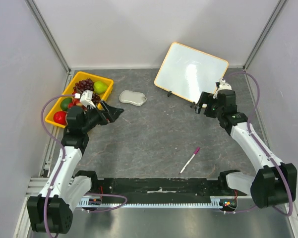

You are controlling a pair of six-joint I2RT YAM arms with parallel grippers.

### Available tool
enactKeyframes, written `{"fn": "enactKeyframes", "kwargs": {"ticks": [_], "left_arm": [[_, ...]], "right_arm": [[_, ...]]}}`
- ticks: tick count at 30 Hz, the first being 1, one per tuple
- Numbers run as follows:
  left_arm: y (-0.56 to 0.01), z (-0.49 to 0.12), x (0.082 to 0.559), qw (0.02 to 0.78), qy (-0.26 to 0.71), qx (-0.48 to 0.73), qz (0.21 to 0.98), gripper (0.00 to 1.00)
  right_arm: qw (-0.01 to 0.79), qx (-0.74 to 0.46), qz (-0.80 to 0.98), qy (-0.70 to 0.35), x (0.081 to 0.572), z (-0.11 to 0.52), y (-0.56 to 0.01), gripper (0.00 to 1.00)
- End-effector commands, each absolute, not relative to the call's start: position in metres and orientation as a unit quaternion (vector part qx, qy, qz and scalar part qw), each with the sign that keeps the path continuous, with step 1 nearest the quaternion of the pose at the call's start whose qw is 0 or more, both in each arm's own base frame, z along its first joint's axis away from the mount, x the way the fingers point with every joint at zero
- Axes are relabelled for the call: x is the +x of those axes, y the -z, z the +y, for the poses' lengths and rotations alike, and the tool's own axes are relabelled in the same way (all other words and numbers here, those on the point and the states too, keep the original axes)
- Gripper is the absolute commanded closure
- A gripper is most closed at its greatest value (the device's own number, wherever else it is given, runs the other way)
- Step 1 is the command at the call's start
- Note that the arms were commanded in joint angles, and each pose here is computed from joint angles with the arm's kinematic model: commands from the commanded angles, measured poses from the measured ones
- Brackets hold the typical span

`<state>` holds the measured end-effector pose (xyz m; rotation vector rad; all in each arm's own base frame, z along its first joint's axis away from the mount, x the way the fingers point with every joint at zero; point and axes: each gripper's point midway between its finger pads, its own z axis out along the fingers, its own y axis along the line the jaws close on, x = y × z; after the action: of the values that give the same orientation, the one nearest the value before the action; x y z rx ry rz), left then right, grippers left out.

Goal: Write a sentence on the whiteboard
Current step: Pick up the whiteboard marker from the center of the board.

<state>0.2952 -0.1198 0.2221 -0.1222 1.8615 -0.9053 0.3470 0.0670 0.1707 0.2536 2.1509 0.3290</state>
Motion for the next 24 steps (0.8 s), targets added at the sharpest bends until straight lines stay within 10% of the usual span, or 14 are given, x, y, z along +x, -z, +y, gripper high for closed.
{"fn": "enactKeyframes", "kwargs": {"ticks": [1, 24], "left_arm": [[-0.222, -0.129, 0.287, 0.472, 0.392, -0.028, 0.789, 0.0], [-0.2, -0.195, 0.277, 0.42, 0.199, 0.087, 0.881, 0.04]], "right_arm": [[0.393, 0.062, 0.912, -0.102, 0.328, 0.087, -0.128, 0.02], [0.174, 0.072, 0.979, -0.076, 0.201, 0.096, -0.022, 0.09]]}}
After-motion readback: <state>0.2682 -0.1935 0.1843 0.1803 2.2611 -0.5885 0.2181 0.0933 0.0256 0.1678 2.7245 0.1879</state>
